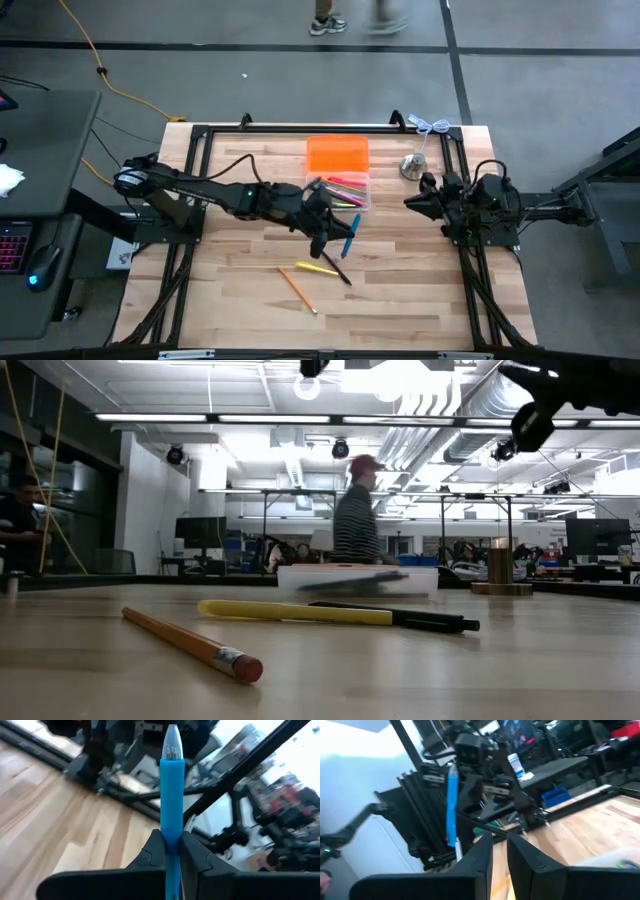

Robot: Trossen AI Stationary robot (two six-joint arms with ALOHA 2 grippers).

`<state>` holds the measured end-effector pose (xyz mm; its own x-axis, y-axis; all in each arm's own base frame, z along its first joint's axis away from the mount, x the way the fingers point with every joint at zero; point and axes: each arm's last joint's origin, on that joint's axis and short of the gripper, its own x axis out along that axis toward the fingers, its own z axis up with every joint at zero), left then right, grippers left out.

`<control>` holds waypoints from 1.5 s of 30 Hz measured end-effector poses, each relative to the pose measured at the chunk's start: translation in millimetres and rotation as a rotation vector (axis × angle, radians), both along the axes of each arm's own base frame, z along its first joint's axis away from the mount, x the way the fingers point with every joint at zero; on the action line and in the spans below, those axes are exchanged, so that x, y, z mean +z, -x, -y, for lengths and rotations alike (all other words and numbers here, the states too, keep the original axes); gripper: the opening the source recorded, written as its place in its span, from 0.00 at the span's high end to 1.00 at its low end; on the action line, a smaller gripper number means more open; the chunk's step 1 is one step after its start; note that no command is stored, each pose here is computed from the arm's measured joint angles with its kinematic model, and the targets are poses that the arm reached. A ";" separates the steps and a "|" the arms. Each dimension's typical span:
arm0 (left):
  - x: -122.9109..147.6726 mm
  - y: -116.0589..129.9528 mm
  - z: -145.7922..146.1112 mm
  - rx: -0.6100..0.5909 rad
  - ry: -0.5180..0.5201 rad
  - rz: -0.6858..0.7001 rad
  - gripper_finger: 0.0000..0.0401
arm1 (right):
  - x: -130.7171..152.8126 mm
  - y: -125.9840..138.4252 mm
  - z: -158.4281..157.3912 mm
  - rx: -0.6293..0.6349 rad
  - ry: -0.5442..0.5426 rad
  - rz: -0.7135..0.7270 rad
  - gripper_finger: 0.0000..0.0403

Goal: Pick & place school supplies into a supply box
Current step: Put the blue pen into the supply box

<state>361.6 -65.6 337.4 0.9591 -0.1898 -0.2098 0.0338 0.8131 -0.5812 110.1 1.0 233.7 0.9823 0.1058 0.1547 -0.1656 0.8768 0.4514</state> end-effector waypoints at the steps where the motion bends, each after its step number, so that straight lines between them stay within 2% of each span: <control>1: -2.1 -0.6 -2.2 -0.009 0.010 0.022 0.88 | 1.1 -1.6 -0.2 0.010 -0.004 0.011 0.91; 8: -16.2 -1.1 -17.2 -0.069 0.067 0.160 0.88 | 2.7 -20.1 -1.4 0.080 -0.058 0.029 0.86; 13: -27.4 0.6 -23.8 -0.065 0.094 0.168 0.88 | 1.4 -34.5 -1.7 0.102 -0.065 0.046 0.79; 26: -34.3 1.4 -34.0 -0.043 0.091 0.175 0.88 | -1.1 -65.2 -0.9 0.114 -0.112 0.070 0.57; 35: -35.1 0.8 -44.0 -0.041 0.085 0.169 0.88 | 30.6 -100.5 -0.6 0.122 -0.032 0.060 0.48; 41: -35.1 0.8 -43.5 -0.046 0.067 0.173 0.88 | 39.3 -121.6 0.6 0.132 -0.023 -0.037 0.45; 45: -35.4 0.8 -43.6 -0.046 0.067 0.171 0.88 | 44.8 -136.4 0.2 0.155 -0.002 -0.047 0.45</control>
